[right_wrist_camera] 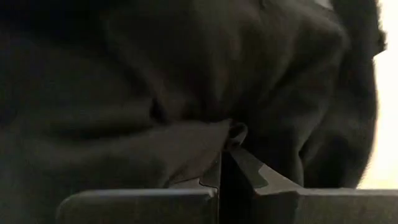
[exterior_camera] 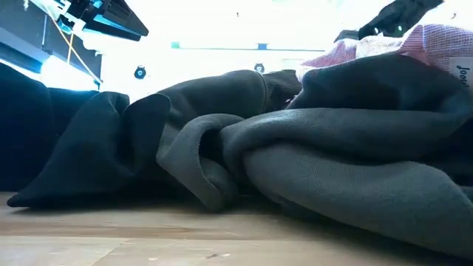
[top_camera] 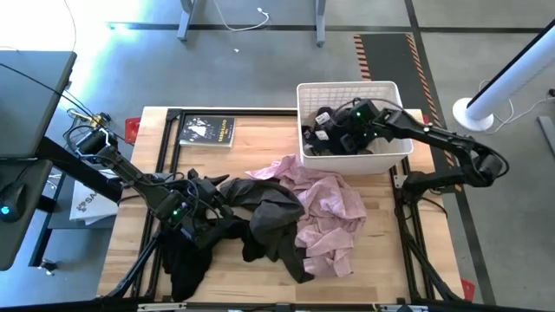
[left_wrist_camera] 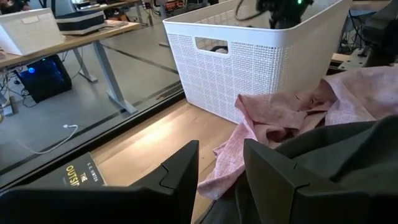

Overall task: Sort clothes
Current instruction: Put the black boxer into the white bin

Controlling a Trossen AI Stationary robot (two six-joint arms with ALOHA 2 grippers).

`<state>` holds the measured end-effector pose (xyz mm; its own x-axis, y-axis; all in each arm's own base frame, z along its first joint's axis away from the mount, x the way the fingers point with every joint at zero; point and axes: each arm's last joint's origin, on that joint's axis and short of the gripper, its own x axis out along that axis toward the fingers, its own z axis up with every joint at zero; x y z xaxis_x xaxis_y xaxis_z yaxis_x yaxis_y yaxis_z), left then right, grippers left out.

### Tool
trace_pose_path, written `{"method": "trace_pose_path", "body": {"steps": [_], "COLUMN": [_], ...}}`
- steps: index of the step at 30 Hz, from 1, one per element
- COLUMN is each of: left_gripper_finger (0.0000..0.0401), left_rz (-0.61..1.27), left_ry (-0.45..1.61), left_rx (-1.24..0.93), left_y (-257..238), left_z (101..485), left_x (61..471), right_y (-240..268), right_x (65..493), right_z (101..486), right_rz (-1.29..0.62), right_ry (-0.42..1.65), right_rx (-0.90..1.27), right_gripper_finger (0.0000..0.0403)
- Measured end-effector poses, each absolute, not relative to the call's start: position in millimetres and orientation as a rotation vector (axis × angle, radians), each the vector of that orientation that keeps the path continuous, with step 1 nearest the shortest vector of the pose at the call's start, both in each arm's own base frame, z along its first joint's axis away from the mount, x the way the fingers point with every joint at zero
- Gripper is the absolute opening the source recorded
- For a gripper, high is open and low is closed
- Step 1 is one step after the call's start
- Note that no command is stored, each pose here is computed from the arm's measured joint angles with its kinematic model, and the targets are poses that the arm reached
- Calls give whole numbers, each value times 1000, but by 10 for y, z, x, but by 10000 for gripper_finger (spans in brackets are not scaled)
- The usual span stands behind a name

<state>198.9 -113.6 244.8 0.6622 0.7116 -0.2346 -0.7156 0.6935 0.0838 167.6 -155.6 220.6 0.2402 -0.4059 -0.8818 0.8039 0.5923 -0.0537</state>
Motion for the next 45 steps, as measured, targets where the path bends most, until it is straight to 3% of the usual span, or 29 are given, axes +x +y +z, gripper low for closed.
{"method": "trace_pose_path", "body": {"steps": [9,18,22,26,31,40,45], "left_gripper_finger": [124,124,124,124,124,124,124], "left_rz": [807,807,807,802,799,800,800], "left_ry": [258,259,259,269,282,288,287], "left_rx": [-16,-15,-14,-8,0,-4,-4], "left_y": [-1136,-1135,-1135,-1137,-1130,-1122,-1122], "left_z": [2447,2447,2447,2446,2444,2442,2442], "left_x": [1988,1988,1988,1989,1994,1999,1999], "right_y": [-1592,-1630,-1640,-1677,-1760,-1864,-1895], "right_x": [1582,1617,1651,1812,2065,2135,2127], "right_z": [2130,2929,3316,3401,3021,1910,1729], "right_rz": [-880,-900,-938,-897,-771,-714,-706], "right_ry": [1057,1043,908,760,696,1030,1104], "right_rx": [491,496,515,421,428,536,552], "right_gripper_finger": [21,124,132,132,133,133,133]}}
